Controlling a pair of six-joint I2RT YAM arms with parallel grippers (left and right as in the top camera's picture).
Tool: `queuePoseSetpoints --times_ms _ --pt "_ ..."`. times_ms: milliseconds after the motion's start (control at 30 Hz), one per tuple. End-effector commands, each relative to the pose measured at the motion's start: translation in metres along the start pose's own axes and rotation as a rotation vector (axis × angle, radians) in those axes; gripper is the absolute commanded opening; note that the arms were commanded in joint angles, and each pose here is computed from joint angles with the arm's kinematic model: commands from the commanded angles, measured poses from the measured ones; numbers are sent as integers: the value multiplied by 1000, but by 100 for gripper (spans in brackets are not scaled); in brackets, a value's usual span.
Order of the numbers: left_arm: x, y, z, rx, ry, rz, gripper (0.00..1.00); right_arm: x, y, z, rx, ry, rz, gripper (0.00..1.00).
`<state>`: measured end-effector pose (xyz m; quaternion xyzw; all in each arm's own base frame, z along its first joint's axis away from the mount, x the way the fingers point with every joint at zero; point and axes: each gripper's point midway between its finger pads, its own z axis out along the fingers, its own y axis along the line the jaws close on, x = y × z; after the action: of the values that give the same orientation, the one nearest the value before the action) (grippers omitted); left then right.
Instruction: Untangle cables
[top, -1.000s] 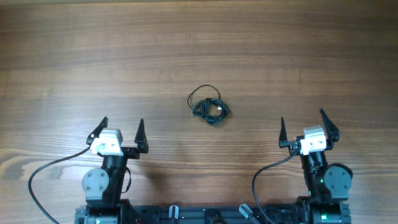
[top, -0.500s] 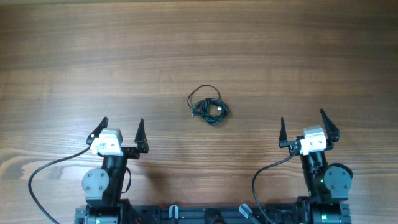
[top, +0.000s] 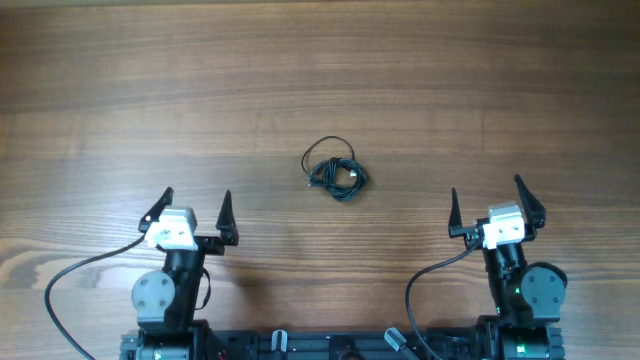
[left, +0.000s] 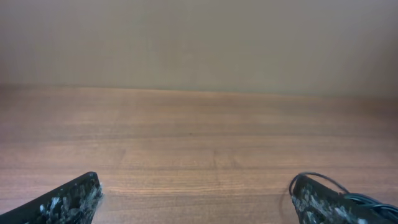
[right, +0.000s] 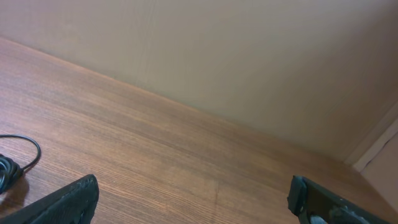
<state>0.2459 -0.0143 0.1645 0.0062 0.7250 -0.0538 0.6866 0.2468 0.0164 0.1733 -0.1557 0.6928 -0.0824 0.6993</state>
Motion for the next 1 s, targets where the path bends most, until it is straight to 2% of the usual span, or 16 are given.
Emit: queuePoseSetpoints --times_ms 0,200,367,633,967 --pt "-13 -5 -1 25 -40 8 100 0 -4 -1 25 0 -10 100" --pt "-49 -8 -10 37 -108 -137 100 0 -4 -1 25 0 -10 100" --pt "-56 -9 -14 34 -85 -141 100 0 -4 -1 25 0 -10 100" --pt "-94 -12 -8 33 -52 -145 100 0 -4 -1 25 0 -9 100" --pt "-74 -37 25 177 168 -177 100 0 -4 -1 25 0 -10 100"
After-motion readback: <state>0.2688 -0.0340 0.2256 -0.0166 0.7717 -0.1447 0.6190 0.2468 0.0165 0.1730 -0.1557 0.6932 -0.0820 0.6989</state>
